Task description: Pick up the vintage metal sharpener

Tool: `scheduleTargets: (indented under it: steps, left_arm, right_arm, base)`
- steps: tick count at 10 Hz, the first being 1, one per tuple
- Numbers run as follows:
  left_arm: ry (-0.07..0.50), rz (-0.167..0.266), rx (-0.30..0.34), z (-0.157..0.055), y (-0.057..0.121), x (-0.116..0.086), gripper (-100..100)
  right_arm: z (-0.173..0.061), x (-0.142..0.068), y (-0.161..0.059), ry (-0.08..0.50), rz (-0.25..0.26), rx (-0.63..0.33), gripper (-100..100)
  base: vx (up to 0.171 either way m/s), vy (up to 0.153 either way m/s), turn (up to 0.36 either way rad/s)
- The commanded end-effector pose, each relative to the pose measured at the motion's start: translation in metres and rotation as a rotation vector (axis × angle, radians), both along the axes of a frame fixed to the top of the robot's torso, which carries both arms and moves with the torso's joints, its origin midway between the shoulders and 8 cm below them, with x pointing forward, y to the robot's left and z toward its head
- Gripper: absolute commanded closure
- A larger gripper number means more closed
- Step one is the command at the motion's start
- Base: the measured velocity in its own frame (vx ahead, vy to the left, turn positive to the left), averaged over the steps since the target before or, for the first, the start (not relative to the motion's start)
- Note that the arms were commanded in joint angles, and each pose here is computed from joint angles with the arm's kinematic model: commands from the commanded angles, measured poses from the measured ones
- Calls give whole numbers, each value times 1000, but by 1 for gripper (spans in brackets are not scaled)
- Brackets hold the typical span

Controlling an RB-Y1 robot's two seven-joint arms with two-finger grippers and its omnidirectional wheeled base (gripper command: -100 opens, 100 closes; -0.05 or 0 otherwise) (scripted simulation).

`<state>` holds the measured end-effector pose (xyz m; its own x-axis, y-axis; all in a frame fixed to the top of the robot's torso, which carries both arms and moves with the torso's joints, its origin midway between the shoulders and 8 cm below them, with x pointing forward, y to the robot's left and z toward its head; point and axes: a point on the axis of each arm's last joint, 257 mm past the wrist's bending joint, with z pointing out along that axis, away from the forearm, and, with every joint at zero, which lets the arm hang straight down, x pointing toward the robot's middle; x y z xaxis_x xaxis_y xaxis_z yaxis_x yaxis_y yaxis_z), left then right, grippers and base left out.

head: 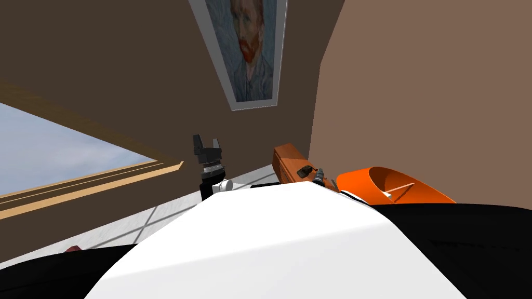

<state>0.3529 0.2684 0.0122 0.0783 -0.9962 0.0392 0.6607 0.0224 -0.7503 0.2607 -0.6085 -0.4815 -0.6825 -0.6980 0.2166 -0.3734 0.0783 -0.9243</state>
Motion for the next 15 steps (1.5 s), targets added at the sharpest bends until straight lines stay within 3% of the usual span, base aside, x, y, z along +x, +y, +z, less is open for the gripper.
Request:
scheduleTargets:
  steps: [1, 3, 4, 5, 7, 9, 11, 15]
  left_arm:
    - [0, 0, 0, 0, 0, 0, 0]
    - [0, 0, 0, 0, 0, 0, 0]
    - [0, 0, 0, 0, 0, 0, 0]
    - [0, 0, 0, 0, 0, 0, 0]
    - [0, 0, 0, 0, 0, 0, 0]
    - [0, 0, 0, 0, 0, 0, 0]
    - [0, 0, 0, 0, 0, 0, 0]
    - [0, 0, 0, 0, 0, 0, 0]
  right_arm:
    - [1, -6, -3, 34, 21, -45, -100]
    - [0, -8, -1, 38, 23, -44, -100]
    - [0, -8, -1, 40, 25, -47, 0]
    - [-1, -15, -2, 38, -5, -44, -100]
    - [-4, -30, -3, 38, -60, -40, -100]
    - [-3, -30, -5, 35, -66, -40, -100]
    - [-4, -46, -8, 36, -125, -38, -100]
    - [-4, -63, -14, 36, -192, -38, -100]
  base:
    - [60, -14, 104]
    - [46, 0, 51]
    - [5, 0, -2]
    - [-26, -31, 215]
    - [-90, -66, 367]
    - [-46, -45, 5]
    - [-41, -36, 262]
    - [-71, -42, 193]
